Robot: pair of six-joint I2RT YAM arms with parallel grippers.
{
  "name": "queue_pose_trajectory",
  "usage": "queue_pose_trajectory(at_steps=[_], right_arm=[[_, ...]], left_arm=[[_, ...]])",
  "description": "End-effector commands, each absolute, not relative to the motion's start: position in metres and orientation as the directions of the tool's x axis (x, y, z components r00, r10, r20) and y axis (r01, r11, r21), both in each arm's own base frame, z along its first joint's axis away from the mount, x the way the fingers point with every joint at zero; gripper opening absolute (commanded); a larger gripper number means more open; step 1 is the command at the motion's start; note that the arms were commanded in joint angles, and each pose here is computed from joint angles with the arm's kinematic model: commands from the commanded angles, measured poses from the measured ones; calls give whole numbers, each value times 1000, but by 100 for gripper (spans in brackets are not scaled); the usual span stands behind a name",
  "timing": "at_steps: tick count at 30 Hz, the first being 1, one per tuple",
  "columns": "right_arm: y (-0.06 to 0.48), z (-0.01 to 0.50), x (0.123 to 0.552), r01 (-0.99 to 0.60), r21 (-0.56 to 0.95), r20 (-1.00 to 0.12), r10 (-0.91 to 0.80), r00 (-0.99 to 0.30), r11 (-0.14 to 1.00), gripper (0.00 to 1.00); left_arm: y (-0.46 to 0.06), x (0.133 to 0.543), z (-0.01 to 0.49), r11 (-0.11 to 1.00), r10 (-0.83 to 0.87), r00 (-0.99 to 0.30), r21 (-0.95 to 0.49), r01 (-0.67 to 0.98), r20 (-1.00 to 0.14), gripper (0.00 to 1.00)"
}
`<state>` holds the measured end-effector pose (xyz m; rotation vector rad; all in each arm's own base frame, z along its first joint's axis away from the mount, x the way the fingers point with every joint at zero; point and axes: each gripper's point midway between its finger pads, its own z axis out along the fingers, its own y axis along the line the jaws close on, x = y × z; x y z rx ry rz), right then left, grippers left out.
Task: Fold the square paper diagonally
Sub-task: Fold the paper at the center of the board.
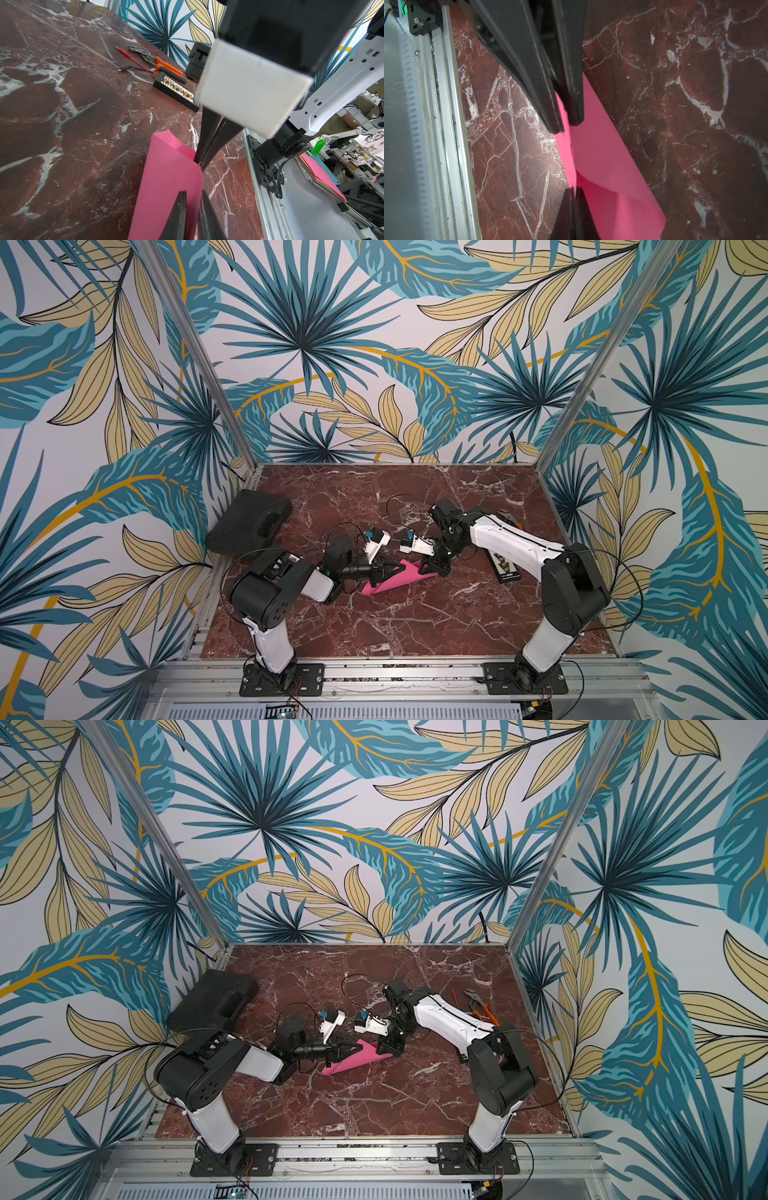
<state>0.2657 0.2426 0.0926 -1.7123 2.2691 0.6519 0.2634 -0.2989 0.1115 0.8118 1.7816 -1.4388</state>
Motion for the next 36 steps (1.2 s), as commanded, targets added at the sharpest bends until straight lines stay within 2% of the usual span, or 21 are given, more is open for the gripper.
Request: queue_pose_trajectory(at_steps=[1,15,24,31,36], right_arm=[[238,84,261,-938,253,-398,-858,-325,237,0],[237,82,260,-935,260,-395,-858,-329,240,0],[238,81,260,-932,268,-393,-856,-336,242,1],[238,86,263,-933,263,-406,-849,-338,245,10],[234,102,270,-936,223,-436,-831,-345,272,28]], left_arm=[[-299,264,113,188,44,-549,-533,825,-835,14],[-299,264,113,187,44,-547,-531,827,-836,13],[-299,263,115,181,41,-541,-526,831,-840,2],[-299,263,122,167,24,-527,-516,840,-850,0],[-298,263,127,170,11,-513,-504,847,-858,0]])
